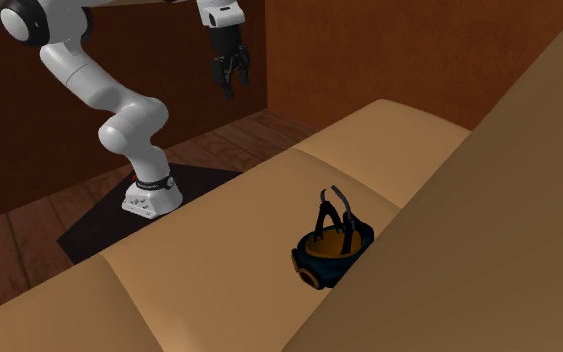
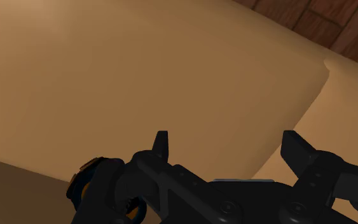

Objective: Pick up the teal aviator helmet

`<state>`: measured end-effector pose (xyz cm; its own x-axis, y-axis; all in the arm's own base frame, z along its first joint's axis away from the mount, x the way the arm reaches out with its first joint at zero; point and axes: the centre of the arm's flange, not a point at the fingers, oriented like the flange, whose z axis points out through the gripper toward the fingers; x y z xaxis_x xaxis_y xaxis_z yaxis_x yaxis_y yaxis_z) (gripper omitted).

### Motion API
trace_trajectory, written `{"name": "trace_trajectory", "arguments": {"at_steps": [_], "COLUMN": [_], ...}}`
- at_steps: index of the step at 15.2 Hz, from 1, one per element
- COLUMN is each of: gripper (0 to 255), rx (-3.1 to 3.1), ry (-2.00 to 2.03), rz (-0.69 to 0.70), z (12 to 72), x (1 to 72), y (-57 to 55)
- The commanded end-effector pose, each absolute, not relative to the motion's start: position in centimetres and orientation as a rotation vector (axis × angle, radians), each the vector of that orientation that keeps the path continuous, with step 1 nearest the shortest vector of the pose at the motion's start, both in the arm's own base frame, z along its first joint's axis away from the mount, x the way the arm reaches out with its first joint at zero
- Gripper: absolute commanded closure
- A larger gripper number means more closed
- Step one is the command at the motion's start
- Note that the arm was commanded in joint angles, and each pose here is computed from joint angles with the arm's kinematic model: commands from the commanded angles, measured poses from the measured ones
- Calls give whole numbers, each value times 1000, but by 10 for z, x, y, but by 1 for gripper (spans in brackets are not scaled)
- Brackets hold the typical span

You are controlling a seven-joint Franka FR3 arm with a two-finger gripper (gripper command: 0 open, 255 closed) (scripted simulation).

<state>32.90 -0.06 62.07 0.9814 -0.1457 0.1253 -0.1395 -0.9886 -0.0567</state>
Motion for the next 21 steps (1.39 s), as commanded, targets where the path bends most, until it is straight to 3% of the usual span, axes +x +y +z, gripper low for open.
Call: {"name": "trace_trajectory", "arguments": {"at_steps": [1, 21], "gripper": [0, 0], "rx": [-3079, -3096], "ry": [222, -196], "rz": [-200, -208], "z": [621, 524], "x": [329, 518], "y": [-1, -157]}}
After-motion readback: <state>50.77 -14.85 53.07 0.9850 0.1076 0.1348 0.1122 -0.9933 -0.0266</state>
